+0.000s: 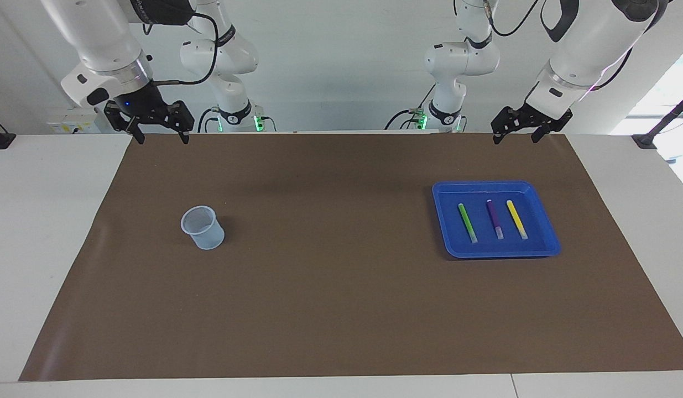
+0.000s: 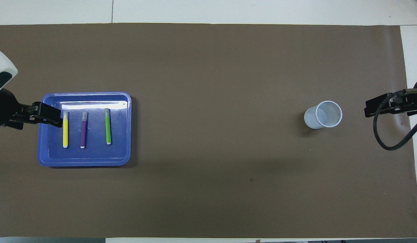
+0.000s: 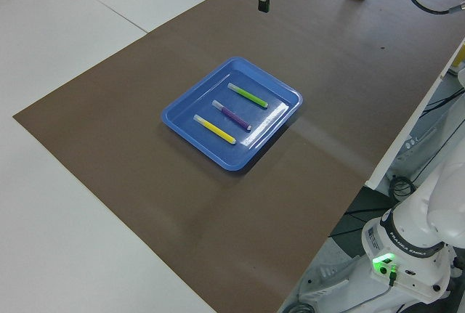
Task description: Transfer and insert pens with both arms
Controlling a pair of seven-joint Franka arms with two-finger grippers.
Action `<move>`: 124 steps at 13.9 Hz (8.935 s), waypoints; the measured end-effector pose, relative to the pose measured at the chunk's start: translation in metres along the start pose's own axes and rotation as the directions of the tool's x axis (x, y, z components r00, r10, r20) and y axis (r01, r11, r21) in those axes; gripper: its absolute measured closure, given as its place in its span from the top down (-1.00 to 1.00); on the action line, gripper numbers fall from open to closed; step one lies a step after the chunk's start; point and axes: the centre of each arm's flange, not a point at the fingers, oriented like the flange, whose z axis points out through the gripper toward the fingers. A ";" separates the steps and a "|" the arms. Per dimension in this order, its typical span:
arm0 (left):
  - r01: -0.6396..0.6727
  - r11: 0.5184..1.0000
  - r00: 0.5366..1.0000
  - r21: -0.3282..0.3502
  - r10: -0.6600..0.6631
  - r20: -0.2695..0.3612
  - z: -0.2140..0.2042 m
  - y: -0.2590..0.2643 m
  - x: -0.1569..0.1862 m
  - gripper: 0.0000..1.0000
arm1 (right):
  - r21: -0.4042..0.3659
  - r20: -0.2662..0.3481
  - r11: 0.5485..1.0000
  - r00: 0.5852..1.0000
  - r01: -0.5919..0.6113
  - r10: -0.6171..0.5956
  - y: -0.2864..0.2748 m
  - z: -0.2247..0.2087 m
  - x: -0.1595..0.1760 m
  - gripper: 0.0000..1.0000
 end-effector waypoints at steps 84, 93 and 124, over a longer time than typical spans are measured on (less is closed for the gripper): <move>-0.043 0.999 0.999 -0.022 0.043 0.010 0.205 -0.120 0.090 -0.64 | 0.031 -0.065 0.999 0.998 0.007 -0.005 -0.006 0.000 0.006 1.00; 0.462 0.878 0.885 -0.123 -0.448 0.127 0.092 0.029 0.058 -0.64 | 0.435 -0.102 0.901 0.993 -0.009 0.059 -0.061 -0.017 0.011 1.00; 0.978 -0.188 -0.053 -0.087 -0.634 0.772 0.081 0.207 -0.069 -0.64 | 0.619 -0.064 0.779 0.983 -0.098 0.175 -0.304 0.031 -0.041 0.98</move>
